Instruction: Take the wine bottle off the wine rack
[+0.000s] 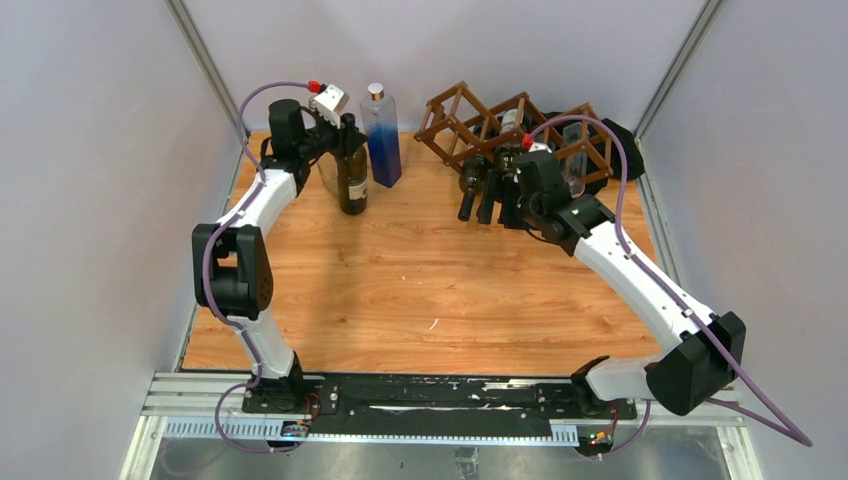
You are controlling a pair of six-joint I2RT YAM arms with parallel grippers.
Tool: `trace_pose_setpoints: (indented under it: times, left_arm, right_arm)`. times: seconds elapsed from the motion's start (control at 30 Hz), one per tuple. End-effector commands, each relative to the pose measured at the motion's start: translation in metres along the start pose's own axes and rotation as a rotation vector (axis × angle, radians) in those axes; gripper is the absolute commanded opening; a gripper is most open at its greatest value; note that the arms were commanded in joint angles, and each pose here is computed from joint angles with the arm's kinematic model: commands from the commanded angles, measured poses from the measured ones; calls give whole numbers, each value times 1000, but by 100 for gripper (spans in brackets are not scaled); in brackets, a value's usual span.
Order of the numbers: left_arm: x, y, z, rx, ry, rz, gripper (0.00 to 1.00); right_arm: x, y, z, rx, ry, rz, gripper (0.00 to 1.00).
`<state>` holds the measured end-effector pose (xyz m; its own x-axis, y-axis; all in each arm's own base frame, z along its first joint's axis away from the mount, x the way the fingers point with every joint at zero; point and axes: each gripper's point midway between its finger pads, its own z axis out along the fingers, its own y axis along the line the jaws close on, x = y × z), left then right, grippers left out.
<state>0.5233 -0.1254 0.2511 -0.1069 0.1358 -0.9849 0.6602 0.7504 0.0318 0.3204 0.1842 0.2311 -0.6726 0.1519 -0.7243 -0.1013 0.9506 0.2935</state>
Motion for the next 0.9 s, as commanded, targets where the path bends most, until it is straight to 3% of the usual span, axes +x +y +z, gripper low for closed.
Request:
trace_pose_setpoints:
  times: [0.0,0.1,0.13,0.27,0.37,0.53,0.57,0.6,0.7,0.87]
  left_arm:
    - [-53,9,4,-30,-152,106,0]
    - [-47,8,4,-25,-144,80,3]
    - [-46,6,4,-20,-142,69,10]
    - [-38,-2,-2,-7,-127,64,22]
    - [-30,-5,-9,-11,-113,82,42]
    - [-17,-4,-20,-38,-90,105,56]
    - [-18,-4,-23,-45,-91,108,63]
    - [-19,-3,-30,-58,-92,106,83]
    - [-25,-2,-38,-86,-99,109,99]
    - [-48,2,-56,-126,-65,97,100]
  right_arm:
    - [-2,-3,-1,-8,-12,35,90]
    - [-2,-4,2,-8,-9,44,91]
    - [-3,-4,3,-15,-7,53,92]
    - [-2,-2,7,-31,-3,76,92]
    - [-2,-2,9,-32,-3,81,92]
    - [-2,-4,10,-23,-7,82,92]
    - [-2,-5,9,-22,-9,85,93]
    - [-3,-6,9,-18,-13,88,95]
    - [-6,-7,8,-18,-19,94,96]
    - [-11,-11,13,-5,8,111,96]
